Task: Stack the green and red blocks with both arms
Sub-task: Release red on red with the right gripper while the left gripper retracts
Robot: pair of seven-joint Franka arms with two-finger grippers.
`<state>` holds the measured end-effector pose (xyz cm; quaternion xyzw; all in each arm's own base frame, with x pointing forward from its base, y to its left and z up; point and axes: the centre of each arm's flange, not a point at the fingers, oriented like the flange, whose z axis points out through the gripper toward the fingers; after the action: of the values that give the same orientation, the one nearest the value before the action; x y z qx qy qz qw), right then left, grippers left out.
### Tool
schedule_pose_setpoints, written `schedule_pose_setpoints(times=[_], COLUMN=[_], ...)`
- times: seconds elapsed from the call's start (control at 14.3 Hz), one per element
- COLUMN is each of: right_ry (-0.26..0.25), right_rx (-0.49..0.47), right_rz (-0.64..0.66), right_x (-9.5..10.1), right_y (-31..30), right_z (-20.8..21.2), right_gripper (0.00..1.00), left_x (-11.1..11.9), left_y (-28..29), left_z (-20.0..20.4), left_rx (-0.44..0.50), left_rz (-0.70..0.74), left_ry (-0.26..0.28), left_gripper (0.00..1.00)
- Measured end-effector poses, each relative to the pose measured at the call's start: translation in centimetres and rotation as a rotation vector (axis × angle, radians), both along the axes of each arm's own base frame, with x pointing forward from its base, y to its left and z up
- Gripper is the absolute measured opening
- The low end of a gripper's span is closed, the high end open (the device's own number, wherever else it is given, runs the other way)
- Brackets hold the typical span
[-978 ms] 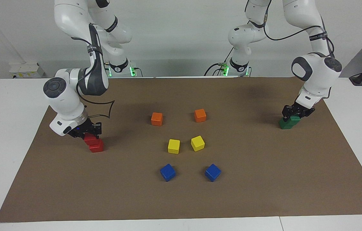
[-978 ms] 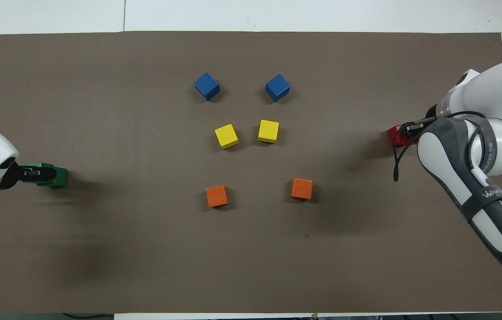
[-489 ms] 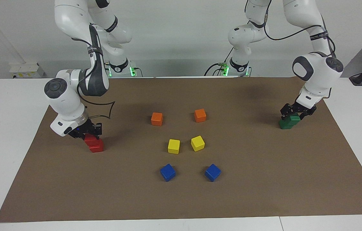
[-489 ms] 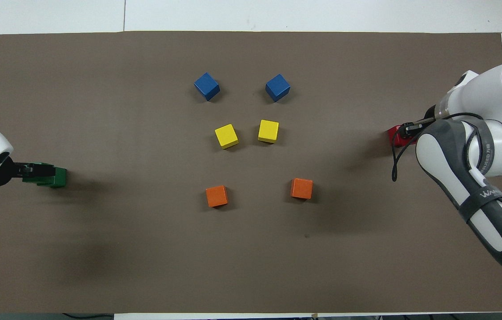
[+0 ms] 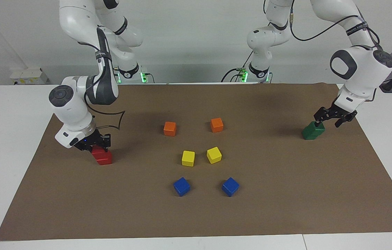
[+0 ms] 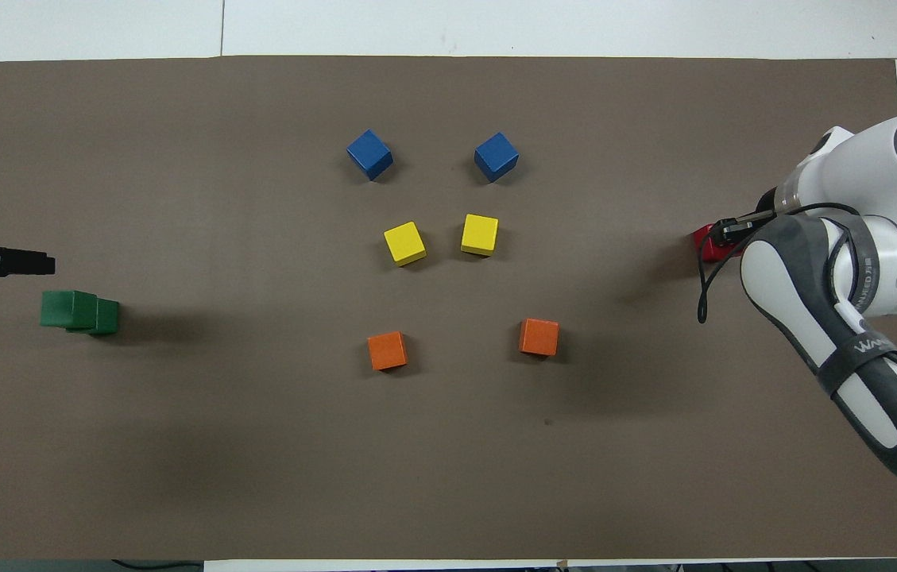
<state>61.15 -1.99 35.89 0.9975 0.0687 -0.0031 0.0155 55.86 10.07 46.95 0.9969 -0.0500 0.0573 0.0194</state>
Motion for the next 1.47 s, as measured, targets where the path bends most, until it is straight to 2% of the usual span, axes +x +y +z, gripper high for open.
schedule_pose_setpoints(times=[0.56,0.84,0.91,1.05,1.12,1.19,1.47], right_ry=[0.0,0.0,0.0,0.001,0.001,0.001,-0.001], right_rx=[0.0,0.0,0.0,0.0,0.0,0.0,0.0], right_rz=[0.0,0.0,0.0,0.0,0.0,0.0,0.0], right_x=[0.0,0.0,0.0,0.0,0.0,0.0,0.0], right_y=[0.0,0.0,0.0,0.0,0.0,0.0,0.0], right_z=[0.0,0.0,0.0,-0.1,-0.1,-0.1,0.1], right_gripper=[0.55,0.55,0.59,0.8,0.93,1.0,1.0], left_x=[0.9,0.5,0.3,0.0,-0.2,-0.3,-0.1], left_y=[-5.9,-7.4,-7.7,-8.3,-8.5,-8.6,-9.9], left_z=[9.9,12.2,12.3,12.5,12.7,12.9,13.3], left_rx=[-0.009,-0.01,-0.009,-0.008,-0.007,-0.007,-0.001], left_rz=[0.175,0.166,0.161,0.151,0.147,0.145,0.121], left_ry=[0.044,0.076,0.088,0.118,0.13,0.14,0.119], left_gripper=[1.0,1.0,1.0,1.0,1.0,1.0,1.0])
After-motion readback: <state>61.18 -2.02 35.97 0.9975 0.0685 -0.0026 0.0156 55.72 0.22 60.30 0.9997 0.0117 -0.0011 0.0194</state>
